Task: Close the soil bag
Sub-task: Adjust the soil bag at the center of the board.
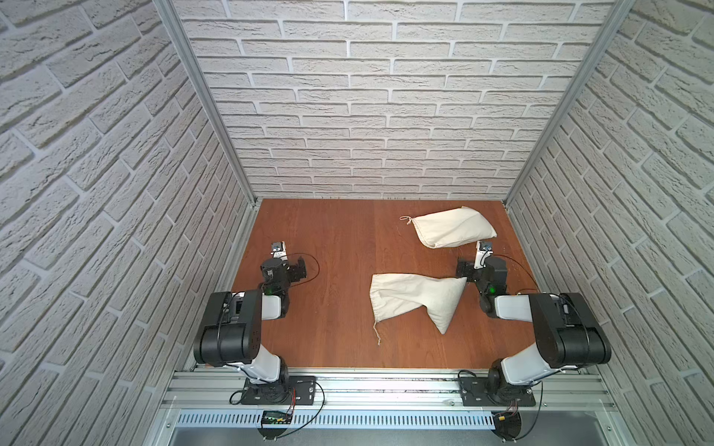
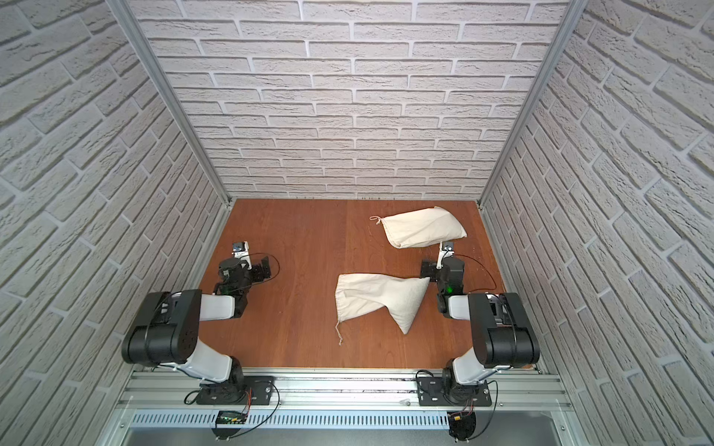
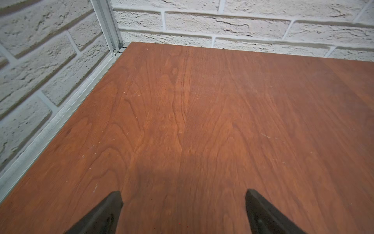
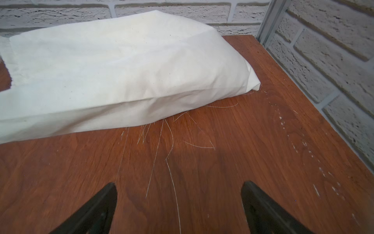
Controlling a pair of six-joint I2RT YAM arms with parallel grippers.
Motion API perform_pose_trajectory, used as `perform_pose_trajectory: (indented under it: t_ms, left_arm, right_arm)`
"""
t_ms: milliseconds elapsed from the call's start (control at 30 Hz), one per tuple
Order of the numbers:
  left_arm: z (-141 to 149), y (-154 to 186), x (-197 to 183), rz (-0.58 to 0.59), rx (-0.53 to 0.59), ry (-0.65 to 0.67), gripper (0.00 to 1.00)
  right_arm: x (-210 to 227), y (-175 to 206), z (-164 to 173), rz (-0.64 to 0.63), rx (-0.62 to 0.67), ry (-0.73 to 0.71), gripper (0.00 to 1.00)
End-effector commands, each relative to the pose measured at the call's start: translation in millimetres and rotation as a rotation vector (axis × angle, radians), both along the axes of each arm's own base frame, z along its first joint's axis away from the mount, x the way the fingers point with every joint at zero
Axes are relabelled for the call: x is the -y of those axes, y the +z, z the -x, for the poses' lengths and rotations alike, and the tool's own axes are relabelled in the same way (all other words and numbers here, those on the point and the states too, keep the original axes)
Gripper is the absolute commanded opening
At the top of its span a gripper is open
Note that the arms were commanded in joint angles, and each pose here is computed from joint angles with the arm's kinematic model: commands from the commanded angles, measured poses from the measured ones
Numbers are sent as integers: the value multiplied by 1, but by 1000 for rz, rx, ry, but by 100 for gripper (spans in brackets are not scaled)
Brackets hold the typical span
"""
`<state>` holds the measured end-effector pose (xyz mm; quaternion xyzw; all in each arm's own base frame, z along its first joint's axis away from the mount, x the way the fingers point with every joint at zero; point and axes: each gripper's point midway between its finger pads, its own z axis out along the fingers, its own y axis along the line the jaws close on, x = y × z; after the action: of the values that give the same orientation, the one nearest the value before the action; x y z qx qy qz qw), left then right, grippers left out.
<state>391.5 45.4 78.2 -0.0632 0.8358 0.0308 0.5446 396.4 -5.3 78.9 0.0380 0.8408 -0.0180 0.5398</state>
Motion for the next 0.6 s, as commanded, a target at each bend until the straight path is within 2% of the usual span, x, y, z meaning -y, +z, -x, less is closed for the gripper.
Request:
perform_pose_trajectory:
  t_ms: [0, 567]
  left_arm:
    - [-4, 9, 2, 1, 35, -9, 98]
    - [-4, 9, 1, 18, 37, -14, 98]
  right_arm:
    - [-1, 13, -2, -15, 50, 0, 99]
    - [-1, 13, -3, -15, 51, 0, 99]
